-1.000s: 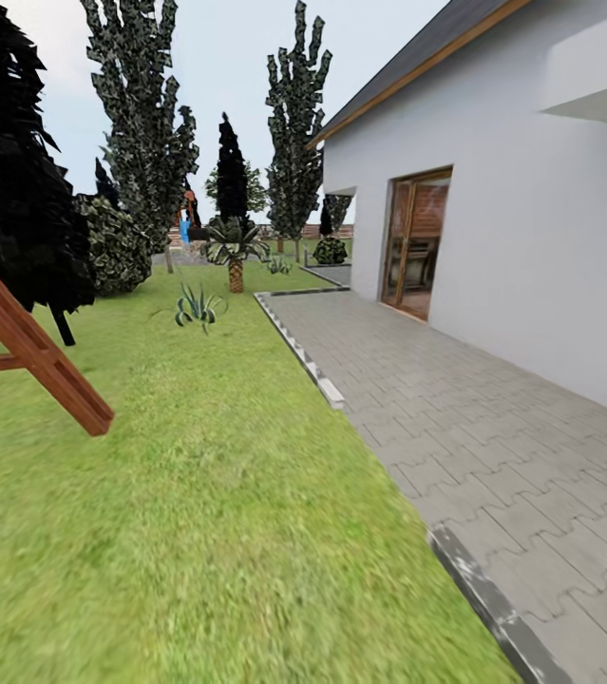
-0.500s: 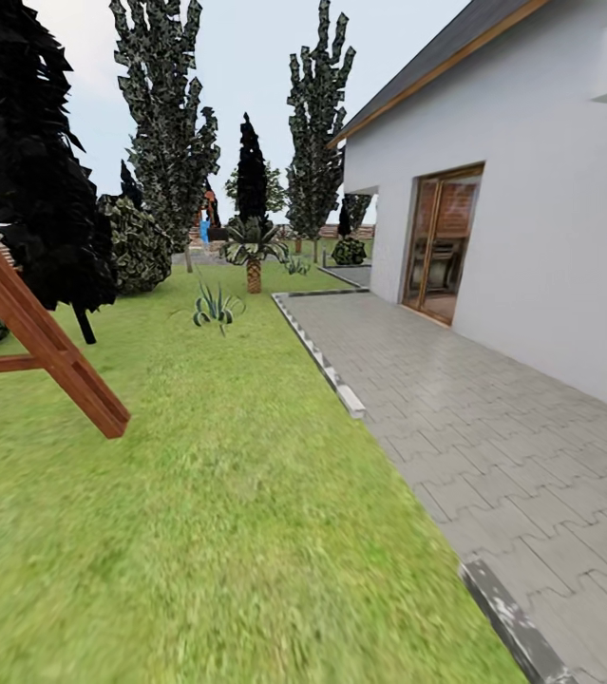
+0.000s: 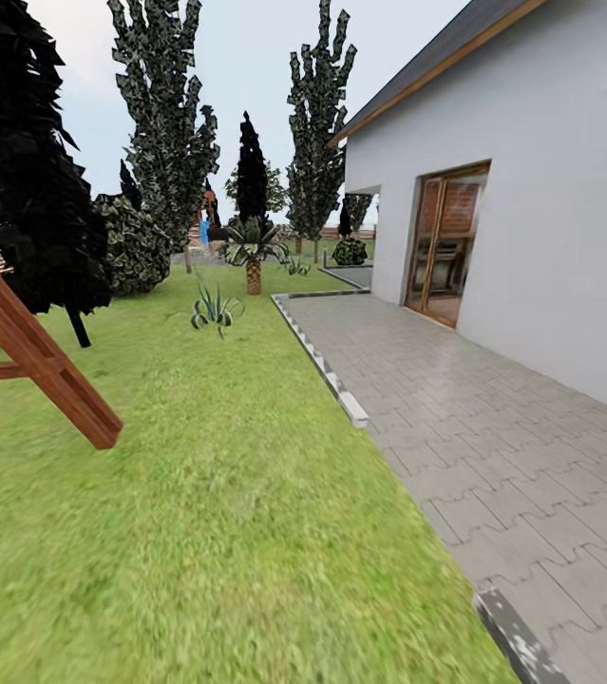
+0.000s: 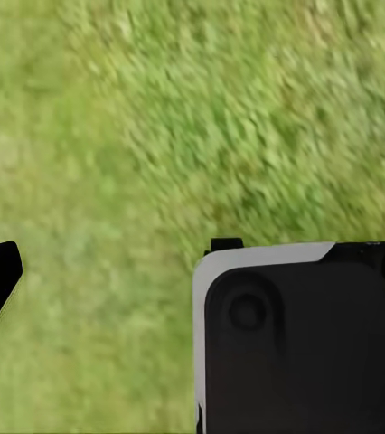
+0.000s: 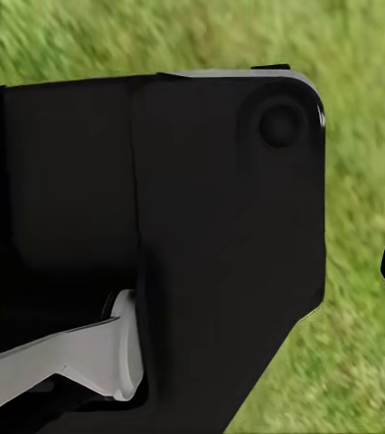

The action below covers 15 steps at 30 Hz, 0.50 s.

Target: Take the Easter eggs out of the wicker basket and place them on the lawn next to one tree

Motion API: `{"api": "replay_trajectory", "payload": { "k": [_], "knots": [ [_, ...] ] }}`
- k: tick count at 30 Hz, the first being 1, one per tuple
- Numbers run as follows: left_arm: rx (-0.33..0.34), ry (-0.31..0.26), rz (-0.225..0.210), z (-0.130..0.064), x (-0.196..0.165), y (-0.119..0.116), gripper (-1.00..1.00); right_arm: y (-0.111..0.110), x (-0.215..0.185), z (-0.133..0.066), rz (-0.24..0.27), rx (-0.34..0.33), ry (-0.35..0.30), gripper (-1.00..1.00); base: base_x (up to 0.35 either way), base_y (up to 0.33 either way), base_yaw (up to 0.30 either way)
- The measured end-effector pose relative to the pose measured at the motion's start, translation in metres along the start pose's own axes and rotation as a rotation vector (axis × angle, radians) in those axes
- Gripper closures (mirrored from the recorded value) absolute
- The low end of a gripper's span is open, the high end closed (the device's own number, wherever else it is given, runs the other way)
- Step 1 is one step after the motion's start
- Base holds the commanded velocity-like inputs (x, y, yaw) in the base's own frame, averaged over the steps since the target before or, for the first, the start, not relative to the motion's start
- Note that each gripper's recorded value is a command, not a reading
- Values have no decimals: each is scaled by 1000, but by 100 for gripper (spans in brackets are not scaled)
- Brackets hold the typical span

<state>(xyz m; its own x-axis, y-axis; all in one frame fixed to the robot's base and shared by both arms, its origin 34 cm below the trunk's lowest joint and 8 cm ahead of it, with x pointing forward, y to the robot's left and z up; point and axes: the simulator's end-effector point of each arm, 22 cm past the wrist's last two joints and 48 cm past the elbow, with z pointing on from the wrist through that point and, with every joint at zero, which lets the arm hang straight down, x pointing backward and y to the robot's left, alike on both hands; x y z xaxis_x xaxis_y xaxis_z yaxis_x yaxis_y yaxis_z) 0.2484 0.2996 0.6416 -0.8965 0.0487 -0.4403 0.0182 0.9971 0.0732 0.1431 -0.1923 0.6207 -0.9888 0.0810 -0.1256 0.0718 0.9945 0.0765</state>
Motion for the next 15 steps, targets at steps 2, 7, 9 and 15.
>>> {"api": "replay_trajectory", "payload": {
  "k": [2, 7, 9, 15],
  "knots": [
    [1, 0, 1, 0, 0, 0, -100, 0, 0, 0, 1, 0, 0, -100, 336, 0, 0],
    [1, -2, 1, 0, 0, 0, -100, 0, 1, 0, -1, -1, 2, -100, 336, 0, 0],
    [1, -4, 1, 0, -1, 0, -100, 0, 1, 0, -2, -1, 3, -100, 336, 0, 0],
    [2, -13, 1, 0, -3, 0, -100, 0, 1, 0, -1, 0, 3, -100, 336, 0, 19]
  ]
}}
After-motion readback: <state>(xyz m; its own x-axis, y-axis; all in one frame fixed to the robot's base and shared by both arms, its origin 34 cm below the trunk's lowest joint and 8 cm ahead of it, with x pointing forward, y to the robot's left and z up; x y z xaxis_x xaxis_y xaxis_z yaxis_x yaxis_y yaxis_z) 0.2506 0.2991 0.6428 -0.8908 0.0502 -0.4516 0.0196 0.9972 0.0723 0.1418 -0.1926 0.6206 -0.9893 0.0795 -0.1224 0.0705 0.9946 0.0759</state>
